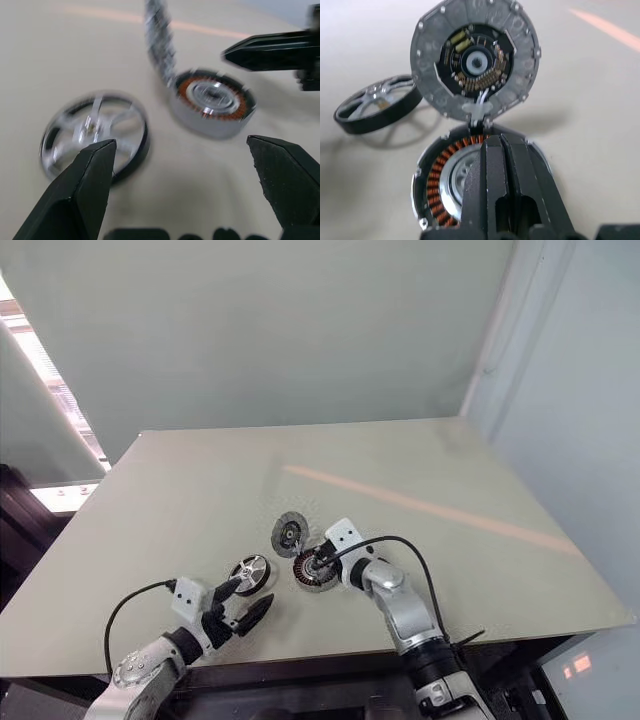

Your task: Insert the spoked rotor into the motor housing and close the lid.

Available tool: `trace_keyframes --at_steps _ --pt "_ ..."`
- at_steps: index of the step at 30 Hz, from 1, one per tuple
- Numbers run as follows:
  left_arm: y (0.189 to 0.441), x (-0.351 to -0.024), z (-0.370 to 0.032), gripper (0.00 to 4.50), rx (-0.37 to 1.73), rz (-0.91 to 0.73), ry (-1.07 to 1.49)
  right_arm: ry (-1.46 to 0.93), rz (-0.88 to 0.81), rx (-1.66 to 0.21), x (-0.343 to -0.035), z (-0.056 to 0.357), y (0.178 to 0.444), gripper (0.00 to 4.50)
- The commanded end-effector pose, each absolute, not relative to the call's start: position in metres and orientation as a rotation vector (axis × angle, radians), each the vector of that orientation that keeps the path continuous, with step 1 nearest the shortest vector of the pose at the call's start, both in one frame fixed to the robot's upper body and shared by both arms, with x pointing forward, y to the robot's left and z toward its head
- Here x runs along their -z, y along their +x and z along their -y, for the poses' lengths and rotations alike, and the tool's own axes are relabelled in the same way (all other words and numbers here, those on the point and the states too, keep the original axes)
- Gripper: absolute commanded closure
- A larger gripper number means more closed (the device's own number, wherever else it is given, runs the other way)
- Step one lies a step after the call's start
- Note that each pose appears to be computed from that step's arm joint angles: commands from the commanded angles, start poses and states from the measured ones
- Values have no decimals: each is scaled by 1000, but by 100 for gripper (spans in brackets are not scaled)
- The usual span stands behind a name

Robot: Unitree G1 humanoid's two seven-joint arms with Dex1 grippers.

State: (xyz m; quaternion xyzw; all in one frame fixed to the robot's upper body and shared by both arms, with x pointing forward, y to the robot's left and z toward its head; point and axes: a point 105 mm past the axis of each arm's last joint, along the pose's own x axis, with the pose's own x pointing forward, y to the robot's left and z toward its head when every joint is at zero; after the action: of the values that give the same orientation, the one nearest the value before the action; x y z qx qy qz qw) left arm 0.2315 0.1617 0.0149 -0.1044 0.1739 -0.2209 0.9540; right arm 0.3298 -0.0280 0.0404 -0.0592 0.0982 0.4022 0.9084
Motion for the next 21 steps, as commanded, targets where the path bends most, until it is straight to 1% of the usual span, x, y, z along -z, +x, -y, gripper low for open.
trace_keyframes --at_steps 1,4,6,10,13,16,21 --pt "225 -20 -160 0 392 -394 -391 -110 -115 -827 -60 32 331 446" --pt "221 -12 -157 0 338 -453 -525 -110 -117 -822 -59 35 330 446" --pt "225 -10 -157 0 284 -458 -634 -112 -116 -822 -60 35 329 446" --pt "242 -8 -159 0 181 -436 -812 -119 -112 -824 -61 35 328 446" --pt "252 -4 -164 0 119 -433 -883 -124 -110 -827 -62 35 327 446" --pt "262 8 -169 0 45 -454 -955 -128 -109 -826 -63 36 326 446" --pt "272 15 -169 0 -1 -474 -1020 -136 -113 -822 -63 39 325 446"
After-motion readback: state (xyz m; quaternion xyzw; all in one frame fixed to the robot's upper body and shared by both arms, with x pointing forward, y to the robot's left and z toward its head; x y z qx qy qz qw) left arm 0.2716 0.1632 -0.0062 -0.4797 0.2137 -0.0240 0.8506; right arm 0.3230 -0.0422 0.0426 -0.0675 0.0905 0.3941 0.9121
